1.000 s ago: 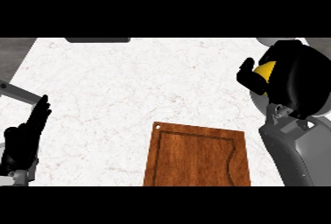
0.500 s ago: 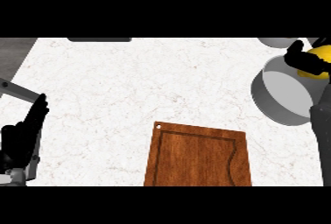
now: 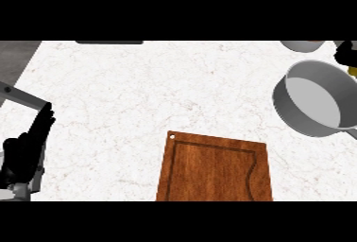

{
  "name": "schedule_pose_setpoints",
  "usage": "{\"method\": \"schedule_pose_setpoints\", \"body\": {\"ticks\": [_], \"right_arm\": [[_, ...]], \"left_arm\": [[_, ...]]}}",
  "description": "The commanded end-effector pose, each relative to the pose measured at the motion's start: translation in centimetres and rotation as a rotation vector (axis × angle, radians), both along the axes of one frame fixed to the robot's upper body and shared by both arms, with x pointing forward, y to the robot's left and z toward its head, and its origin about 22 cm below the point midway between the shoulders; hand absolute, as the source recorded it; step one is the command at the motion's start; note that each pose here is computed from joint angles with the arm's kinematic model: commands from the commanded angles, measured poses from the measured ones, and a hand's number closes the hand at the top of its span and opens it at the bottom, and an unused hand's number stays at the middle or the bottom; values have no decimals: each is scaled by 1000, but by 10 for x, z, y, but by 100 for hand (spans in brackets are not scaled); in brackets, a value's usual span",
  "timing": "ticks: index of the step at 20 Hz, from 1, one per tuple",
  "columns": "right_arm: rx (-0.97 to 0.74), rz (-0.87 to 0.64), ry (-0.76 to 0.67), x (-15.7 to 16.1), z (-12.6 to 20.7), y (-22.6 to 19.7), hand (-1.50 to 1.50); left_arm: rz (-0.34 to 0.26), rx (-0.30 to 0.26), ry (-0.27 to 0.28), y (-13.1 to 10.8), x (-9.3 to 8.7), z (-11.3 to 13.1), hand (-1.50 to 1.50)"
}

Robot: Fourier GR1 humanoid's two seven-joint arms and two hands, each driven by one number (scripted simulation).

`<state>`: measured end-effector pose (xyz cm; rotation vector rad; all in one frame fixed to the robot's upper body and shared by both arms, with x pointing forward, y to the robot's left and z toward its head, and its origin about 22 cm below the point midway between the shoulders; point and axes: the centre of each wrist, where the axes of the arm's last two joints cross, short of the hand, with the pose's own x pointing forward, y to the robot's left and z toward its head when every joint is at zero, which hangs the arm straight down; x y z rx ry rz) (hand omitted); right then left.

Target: Pick the lemon from the cutting board and place it in the pot

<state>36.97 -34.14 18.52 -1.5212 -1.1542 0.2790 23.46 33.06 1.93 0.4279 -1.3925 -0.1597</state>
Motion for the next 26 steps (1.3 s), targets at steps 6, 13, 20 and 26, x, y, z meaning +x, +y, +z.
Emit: {"method": "schedule_pose_setpoints", "body": {"ticks": [6,13,20,26], "right_arm": [[-17,-6,114,24,-45,-62,150],[235,25,36,30,-61,-78,-150],[215,90,-74,24,-64,-98,-150],[360,127,-502,43,-29,-70,-150]], "left_arm": [[-2,18,-4,-9,10,13,0],[-8,-9,1,-7,3,-2,0],[-6,-4,-7,-9,6,19,0],[-15,4,6,-6,5,6,0]]}}
